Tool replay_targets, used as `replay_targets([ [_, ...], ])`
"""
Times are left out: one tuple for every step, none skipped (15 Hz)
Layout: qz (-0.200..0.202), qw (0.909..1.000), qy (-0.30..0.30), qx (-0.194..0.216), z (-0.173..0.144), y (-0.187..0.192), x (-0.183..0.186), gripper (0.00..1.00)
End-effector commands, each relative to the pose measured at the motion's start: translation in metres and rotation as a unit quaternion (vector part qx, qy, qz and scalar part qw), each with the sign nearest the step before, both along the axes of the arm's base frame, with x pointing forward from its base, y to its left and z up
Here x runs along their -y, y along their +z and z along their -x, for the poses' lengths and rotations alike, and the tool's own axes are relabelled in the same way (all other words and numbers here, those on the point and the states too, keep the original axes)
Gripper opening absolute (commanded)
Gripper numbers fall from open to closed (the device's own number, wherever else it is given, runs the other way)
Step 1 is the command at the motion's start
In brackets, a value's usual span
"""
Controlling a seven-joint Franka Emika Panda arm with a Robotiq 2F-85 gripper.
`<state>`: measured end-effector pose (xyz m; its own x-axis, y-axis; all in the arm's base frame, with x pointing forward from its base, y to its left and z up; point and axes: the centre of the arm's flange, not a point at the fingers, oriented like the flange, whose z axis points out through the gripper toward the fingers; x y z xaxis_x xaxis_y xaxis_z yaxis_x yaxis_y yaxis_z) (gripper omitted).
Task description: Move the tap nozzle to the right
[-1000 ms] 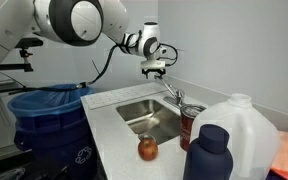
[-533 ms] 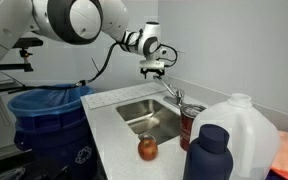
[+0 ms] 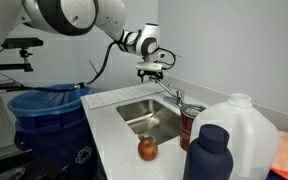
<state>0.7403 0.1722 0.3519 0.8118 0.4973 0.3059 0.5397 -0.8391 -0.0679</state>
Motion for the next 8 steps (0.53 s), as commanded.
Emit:
replay_targets([
  [0.008, 0.9986, -0.009, -0.051, 0.037, -0.009, 0.015, 1.00],
  [0.012, 0.9983, -0.009, -0.056, 0.041, -0.008, 0.016, 1.00],
  [0.015, 0.9981, -0.007, -0.060, 0.044, -0.006, 0.017, 1.00],
  [0.018, 0.9977, -0.005, -0.065, 0.048, -0.004, 0.017, 1.00],
  [0.021, 0.9974, -0.005, -0.069, 0.052, -0.002, 0.017, 1.00],
  [0.025, 0.9969, -0.004, -0.075, 0.055, 0.000, 0.018, 1.00],
  [0.027, 0.9965, -0.004, -0.079, 0.059, 0.002, 0.020, 1.00],
  [0.032, 0.9959, -0.004, -0.085, 0.062, 0.002, 0.022, 1.00],
])
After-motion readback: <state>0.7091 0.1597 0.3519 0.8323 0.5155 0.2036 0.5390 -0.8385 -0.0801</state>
